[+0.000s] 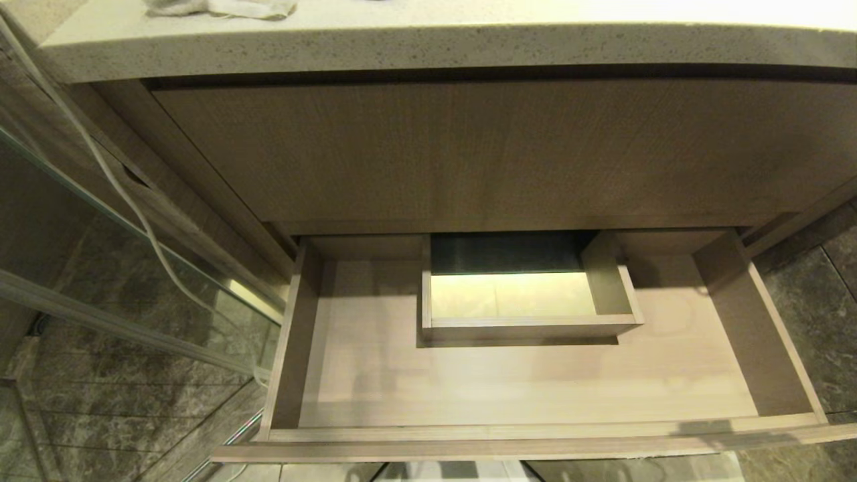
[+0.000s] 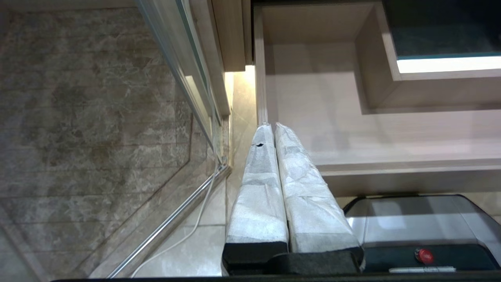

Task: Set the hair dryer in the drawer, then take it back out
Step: Close the drawer

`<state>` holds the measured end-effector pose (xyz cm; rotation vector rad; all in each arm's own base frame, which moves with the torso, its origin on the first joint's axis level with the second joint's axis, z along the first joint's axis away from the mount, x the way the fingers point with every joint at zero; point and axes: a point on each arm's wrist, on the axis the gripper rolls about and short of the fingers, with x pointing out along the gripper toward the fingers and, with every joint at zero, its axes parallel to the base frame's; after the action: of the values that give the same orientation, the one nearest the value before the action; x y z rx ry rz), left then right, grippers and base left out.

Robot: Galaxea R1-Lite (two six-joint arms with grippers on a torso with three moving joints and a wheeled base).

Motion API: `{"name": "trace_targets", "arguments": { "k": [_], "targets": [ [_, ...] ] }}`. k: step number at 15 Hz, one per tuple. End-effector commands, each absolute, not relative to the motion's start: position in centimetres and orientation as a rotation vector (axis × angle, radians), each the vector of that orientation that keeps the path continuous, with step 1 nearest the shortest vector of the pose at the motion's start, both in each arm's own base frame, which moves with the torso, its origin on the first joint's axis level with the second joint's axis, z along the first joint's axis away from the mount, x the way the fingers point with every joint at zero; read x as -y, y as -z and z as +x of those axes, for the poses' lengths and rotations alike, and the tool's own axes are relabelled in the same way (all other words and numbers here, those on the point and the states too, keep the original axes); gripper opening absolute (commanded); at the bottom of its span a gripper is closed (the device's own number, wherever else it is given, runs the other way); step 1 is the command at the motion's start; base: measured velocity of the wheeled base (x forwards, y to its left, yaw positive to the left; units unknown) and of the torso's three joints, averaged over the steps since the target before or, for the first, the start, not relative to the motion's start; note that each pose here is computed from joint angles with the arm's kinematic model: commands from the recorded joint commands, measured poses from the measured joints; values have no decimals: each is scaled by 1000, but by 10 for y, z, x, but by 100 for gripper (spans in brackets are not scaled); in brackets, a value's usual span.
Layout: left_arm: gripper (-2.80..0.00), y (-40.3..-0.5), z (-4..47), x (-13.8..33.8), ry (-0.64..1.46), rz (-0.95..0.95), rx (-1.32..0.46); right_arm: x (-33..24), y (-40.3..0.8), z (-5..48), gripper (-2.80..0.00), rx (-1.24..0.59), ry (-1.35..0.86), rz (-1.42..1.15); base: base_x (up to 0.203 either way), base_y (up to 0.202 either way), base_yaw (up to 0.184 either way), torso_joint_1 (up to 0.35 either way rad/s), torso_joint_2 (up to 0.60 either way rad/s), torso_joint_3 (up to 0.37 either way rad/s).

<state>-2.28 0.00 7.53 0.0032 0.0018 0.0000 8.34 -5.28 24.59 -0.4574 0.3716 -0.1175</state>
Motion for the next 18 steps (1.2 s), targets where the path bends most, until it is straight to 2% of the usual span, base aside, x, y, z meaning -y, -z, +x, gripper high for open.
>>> {"name": "trace_targets", "arguments": {
  "k": [1,5,18],
  "targets": [
    [-280,-75,-23,0,0,3,-3,52,-245,83,-280,-370,114,-459,0,0,0,-298,488,178],
    [-280,-75,-23,0,0,4,-2,55,-245,86,-280,-377,114,-455,0,0,0,-277,369,139],
    [-280,-75,-23,0,0,3,-2,71,-237,107,-280,-450,84,-405,0,0,0,-65,336,246]
  ]
}}
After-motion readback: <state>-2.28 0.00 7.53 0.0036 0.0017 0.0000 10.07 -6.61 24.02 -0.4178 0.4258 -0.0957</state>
